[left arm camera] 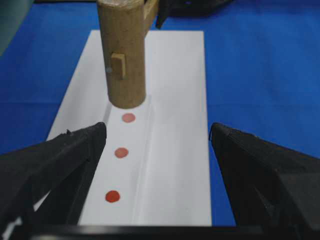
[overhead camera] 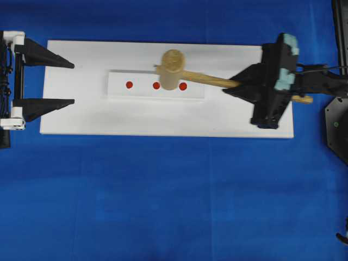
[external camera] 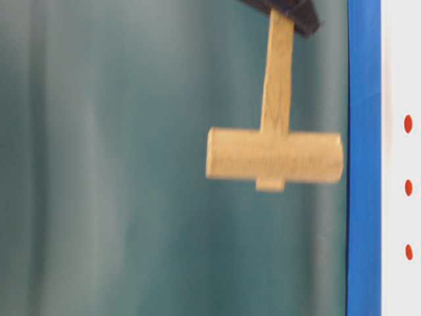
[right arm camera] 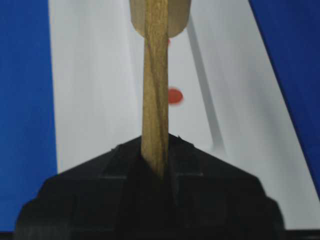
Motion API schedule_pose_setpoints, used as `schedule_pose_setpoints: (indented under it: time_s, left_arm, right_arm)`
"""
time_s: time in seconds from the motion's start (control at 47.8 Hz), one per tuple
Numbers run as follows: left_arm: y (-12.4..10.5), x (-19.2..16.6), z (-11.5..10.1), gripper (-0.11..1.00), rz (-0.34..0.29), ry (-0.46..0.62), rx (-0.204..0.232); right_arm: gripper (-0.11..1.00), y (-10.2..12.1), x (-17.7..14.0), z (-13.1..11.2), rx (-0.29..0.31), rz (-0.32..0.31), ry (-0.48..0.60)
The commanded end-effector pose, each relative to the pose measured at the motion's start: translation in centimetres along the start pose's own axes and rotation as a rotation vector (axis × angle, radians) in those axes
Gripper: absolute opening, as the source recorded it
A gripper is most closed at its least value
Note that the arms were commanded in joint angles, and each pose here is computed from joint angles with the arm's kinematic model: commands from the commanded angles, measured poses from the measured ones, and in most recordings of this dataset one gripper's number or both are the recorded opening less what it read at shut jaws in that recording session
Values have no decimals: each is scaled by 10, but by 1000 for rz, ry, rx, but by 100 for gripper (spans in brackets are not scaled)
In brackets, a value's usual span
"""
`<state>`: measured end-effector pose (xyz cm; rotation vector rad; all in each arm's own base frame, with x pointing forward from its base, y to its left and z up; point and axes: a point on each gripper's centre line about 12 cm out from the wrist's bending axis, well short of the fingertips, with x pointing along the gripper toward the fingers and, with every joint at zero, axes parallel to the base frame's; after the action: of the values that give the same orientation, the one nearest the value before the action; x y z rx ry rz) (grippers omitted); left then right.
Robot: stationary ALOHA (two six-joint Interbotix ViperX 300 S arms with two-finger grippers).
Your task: Hit the mark with a hammer.
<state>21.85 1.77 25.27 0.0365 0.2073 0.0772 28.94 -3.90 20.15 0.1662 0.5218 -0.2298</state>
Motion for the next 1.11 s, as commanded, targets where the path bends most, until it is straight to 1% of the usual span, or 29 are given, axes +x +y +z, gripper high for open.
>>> schedule_pose_setpoints:
  time_s: [0.0,0.125,0.188,0.355,0.502,0.774,0.941,1.087]
  left_arm:
    - [1,1,5,83,4,-17,-4]
    - [1,1,5,83,4,-17,-4]
    - [1,1,4,83,4,-15,-4]
    - [1,1,4,83,4,-15,-4]
    - [1,1,3,83,4,-12,-4]
    - [1,10,1,83,5,-11,-7]
    - [1,32,3,85,8,-30,-5]
    - [1,56,3,90,7,-3,-4]
  right_arm:
    - [0,12,11,24,-24,23,-37]
    - [0,23,34,39,-52,39,-33]
    - [0,28,45,45,-56,49,-29]
    - [0,37,64,56,-74,87,-13]
    - [0,41,68,60,-79,98,-14]
    - [0,40,69,59,-80,97,-11]
    - [0,40,69,59,-80,96,-12]
    - [0,40,69,59,-81,97,-10]
